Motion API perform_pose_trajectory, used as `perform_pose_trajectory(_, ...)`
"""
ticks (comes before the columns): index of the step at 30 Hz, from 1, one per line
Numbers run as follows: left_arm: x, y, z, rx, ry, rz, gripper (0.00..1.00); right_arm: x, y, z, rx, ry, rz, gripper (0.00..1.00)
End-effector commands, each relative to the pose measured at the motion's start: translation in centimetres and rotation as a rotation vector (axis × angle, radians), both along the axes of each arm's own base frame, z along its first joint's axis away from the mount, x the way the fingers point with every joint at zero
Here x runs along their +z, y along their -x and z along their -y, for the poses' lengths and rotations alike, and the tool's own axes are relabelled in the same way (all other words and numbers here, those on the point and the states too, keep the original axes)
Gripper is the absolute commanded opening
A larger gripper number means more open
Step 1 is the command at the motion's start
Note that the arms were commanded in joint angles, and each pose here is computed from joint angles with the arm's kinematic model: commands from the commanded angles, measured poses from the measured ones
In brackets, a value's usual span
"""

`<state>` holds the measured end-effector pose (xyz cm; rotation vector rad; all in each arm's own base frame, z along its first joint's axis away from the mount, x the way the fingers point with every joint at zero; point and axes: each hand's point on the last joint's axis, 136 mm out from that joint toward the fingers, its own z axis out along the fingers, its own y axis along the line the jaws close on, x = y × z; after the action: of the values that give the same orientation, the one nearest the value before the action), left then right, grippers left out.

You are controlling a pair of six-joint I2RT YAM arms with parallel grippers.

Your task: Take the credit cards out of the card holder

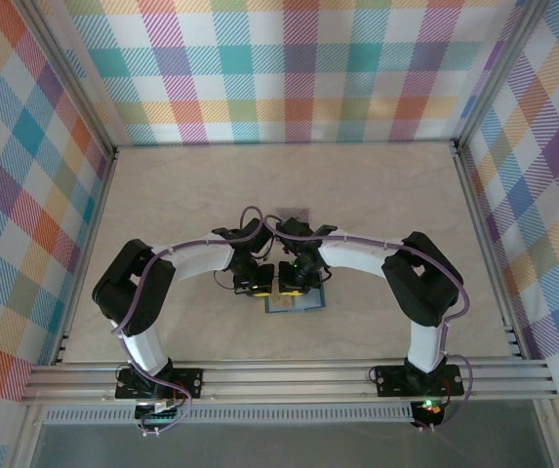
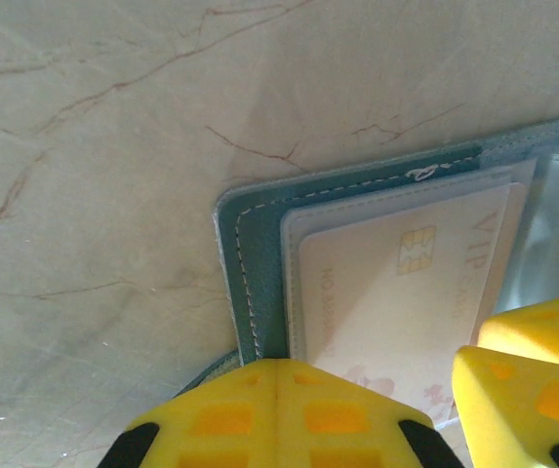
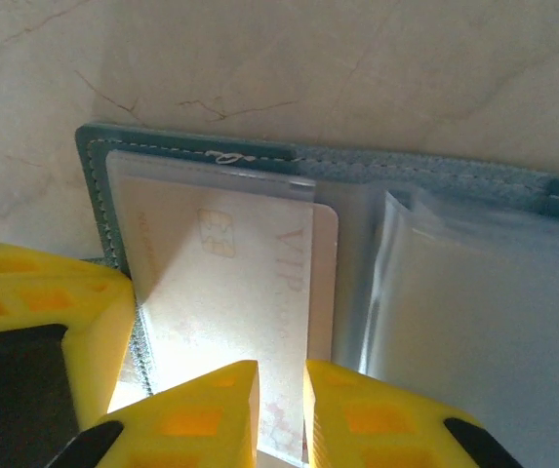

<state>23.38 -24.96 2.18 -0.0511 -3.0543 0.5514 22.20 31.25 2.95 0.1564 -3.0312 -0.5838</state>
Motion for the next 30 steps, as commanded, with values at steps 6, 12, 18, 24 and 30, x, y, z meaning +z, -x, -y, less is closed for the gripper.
perform_pose_trajectory(6,-1.1,1.3,-0.8,-0.007,-0.044,-0.038,0.0,-1.0,0.0,2.1,-0.014,0.092,0.006,0.24)
perform_pose_trajectory(12,-0.7,1.1,-0.8,-0.006,-0.047,-0.031,0.0,-0.5,-0.1,2.2,-0.008,0.094,0.015,0.26)
perform_pose_trajectory(18,0.6,0.6,-0.2,-0.001,-0.019,-0.011,0.0,1.5,-0.2,0.8,-0.017,0.001,0.029,0.32)
perform_pose_trajectory(24,2.2,0.0,1.0,-0.007,0.029,0.009,0.0,0.7,-0.1,1.4,-0.023,0.028,0.015,0.33)
perform_pose_trajectory(30,1.7,0.2,2.1,-0.024,0.032,-0.005,0.0,-0.4,-0.1,2.0,-0.017,0.064,0.002,0.32)
